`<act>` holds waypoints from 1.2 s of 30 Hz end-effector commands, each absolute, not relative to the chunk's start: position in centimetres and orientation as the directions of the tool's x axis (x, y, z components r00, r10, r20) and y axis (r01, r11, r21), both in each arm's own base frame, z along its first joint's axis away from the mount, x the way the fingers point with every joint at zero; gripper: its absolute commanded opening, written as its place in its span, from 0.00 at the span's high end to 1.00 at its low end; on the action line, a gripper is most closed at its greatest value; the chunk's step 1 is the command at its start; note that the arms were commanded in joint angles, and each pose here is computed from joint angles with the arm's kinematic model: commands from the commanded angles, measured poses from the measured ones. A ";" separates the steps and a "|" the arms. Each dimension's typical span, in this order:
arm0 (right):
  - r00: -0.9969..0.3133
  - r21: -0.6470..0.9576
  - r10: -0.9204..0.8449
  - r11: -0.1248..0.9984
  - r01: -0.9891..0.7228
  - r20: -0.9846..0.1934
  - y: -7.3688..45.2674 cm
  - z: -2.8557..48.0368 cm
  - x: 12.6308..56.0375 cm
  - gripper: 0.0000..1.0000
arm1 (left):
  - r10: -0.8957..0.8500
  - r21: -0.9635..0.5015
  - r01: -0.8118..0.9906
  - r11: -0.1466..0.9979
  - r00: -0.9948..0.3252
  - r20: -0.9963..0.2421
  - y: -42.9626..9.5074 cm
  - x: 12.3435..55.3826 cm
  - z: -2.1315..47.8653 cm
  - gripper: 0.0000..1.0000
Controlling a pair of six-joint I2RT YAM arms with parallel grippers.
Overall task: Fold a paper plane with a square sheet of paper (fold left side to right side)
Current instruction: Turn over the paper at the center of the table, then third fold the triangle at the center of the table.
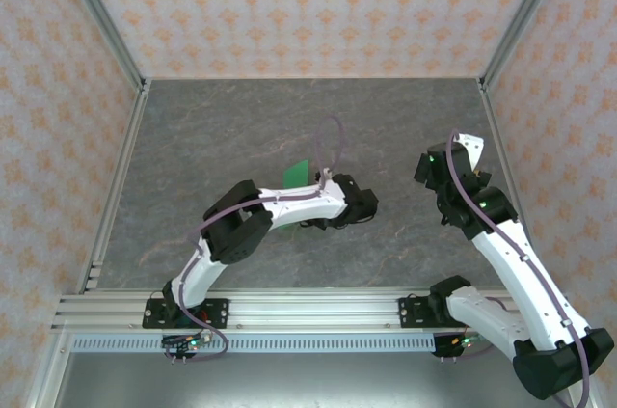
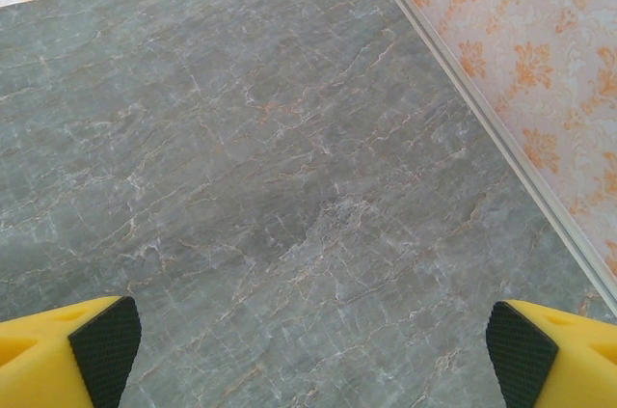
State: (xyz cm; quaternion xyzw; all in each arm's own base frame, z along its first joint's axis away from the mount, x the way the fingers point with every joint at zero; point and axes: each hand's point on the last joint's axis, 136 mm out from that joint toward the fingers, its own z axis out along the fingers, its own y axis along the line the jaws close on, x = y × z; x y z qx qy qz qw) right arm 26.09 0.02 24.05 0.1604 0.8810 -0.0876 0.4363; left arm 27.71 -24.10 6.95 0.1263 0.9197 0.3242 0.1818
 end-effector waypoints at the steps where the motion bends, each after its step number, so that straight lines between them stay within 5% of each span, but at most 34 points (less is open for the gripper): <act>1: -0.578 -0.057 0.184 0.926 0.372 -0.795 -0.7 23.7 25.5 0.05 | 0.358 0.612 0.171 0.772 -0.913 -0.196 -25.5 27.4 6.2 0.95; 17: -0.613 -0.031 0.181 0.947 0.319 -0.769 0.5 22.8 25.9 0.04 | 0.341 0.196 0.306 0.931 -0.924 -0.176 -33.6 28.7 6.3 0.56; 23: -0.646 0.039 0.174 0.975 0.218 -0.743 3.0 22.4 26.7 0.04 | 0.335 -0.171 0.388 0.906 -0.902 -0.273 -37.9 27.8 11.7 0.39; 29: -0.681 0.177 0.169 0.982 0.059 -0.713 7.1 21.8 27.7 0.04 | 0.179 -0.363 0.315 0.877 -0.915 -0.361 -34.8 28.9 16.4 0.36; 36: -0.754 0.381 0.165 0.917 -0.121 -0.635 13.6 20.1 28.6 0.11 | -0.075 -0.560 0.125 0.819 -0.944 -0.321 -29.3 30.8 14.7 0.37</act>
